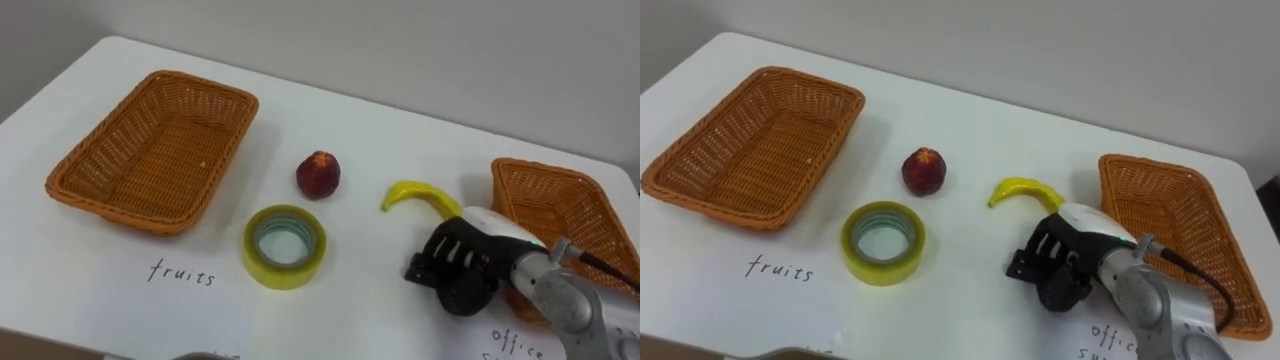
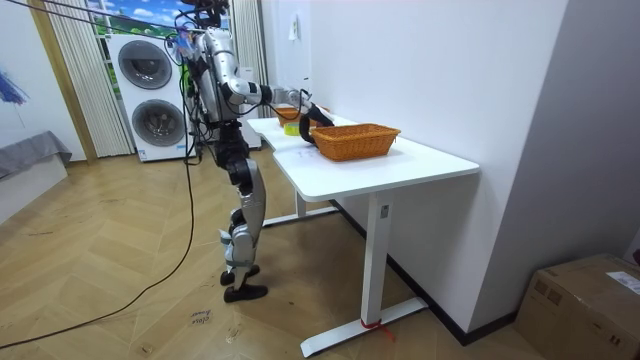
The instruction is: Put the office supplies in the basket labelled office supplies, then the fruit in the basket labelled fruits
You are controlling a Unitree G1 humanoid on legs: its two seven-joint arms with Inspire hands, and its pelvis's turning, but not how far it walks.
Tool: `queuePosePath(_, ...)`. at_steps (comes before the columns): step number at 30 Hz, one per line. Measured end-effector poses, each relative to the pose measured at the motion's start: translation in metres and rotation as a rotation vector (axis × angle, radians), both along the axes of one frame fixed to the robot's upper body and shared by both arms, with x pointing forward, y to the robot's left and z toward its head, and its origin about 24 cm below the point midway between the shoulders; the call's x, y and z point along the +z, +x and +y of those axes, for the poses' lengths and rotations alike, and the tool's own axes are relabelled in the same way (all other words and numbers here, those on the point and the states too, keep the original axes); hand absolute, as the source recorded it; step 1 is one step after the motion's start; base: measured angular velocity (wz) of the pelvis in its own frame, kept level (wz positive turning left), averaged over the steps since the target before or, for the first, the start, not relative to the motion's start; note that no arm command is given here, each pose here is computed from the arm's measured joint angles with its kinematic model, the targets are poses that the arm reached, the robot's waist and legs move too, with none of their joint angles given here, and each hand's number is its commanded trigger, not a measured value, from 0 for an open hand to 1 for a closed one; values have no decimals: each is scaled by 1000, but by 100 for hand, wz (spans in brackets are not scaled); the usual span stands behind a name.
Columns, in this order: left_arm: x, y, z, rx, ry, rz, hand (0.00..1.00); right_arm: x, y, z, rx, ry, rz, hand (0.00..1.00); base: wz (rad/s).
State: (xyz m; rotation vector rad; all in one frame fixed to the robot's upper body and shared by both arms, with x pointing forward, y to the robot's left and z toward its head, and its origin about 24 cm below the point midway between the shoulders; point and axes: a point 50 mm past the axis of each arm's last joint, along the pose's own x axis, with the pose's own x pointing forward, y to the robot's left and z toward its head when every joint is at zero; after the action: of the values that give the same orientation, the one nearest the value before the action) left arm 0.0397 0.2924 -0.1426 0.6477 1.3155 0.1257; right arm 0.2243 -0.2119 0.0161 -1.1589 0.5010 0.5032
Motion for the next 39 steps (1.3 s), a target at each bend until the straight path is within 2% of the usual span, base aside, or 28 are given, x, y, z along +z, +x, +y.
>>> queuePosePath(22, 0, 2, 0, -1, 19, -15, 0, -1, -4, 2, -20, 53, 0, 100, -1)
queuePosePath(31, -4, -2, -10, 21, -3, -21, 0, 11, -5, 11, 30, 98, -35, 100, -1)
queuePosePath(35, -4, -6, -9, 39, 5, -36, 0, 20, -3, 15, 39, 207, -82, 100, 0)
queuePosePath(39, -4, -12, -8, 79, 5, -38, 0, 47, 3, 11, 32, 300, -237, 100, 0)
